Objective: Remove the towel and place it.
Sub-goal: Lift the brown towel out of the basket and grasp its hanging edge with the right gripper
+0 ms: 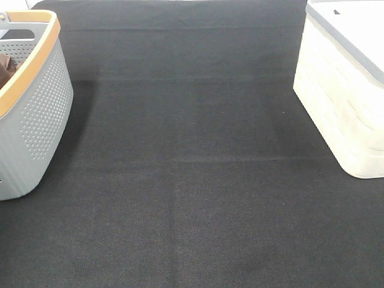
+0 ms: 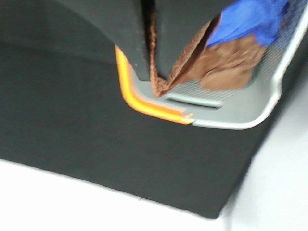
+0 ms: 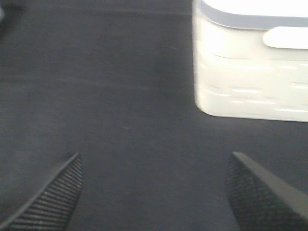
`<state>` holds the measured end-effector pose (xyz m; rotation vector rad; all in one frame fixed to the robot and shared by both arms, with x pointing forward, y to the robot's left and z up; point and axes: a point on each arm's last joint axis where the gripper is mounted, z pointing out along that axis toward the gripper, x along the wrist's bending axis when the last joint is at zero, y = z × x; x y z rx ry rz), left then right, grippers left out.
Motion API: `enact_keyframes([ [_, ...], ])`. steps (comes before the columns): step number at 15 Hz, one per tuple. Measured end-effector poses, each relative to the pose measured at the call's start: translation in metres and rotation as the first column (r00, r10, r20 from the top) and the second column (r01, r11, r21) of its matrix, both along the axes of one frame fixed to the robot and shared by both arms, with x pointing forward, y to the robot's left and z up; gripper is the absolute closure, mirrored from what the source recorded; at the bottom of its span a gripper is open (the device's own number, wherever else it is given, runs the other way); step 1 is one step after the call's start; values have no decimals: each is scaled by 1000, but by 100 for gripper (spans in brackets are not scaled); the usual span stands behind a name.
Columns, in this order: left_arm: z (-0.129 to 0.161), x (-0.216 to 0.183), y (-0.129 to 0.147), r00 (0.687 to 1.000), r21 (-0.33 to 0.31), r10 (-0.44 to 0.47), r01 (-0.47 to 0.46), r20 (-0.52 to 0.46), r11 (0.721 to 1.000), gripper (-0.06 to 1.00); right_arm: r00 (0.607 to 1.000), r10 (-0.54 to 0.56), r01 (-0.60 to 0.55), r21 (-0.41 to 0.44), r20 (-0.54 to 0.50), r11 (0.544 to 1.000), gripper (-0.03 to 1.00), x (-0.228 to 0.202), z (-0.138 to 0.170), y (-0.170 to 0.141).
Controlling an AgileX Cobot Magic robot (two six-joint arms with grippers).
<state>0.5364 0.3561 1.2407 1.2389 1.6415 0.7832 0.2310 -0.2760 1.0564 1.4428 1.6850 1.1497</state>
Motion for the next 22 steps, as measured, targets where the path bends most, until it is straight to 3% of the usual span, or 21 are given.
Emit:
enact_keyframes([
  [2,16,-13,-11,994,-36,-66,69,88,997,94,999,34,-36,62,23,997,20,0,3,5],
  [5,24,-18,-18,984,-87,-105,118,141,989,94,998,69,-68,128,-2,989,20,7,7,10],
  [7,30,-19,-30,969,-127,-162,187,187,974,94,993,113,-108,227,-12,968,22,19,14,16],
  [12,35,-18,-83,913,-124,-321,360,251,925,94,954,299,-277,357,-9,892,31,48,29,31],
  [17,41,-22,-131,848,-120,-420,478,323,870,94,900,434,-436,162,48,885,35,86,67,36],
  [22,19,-3,-177,814,-148,-508,560,284,815,94,861,505,-506,12,54,862,39,139,91,47],
])
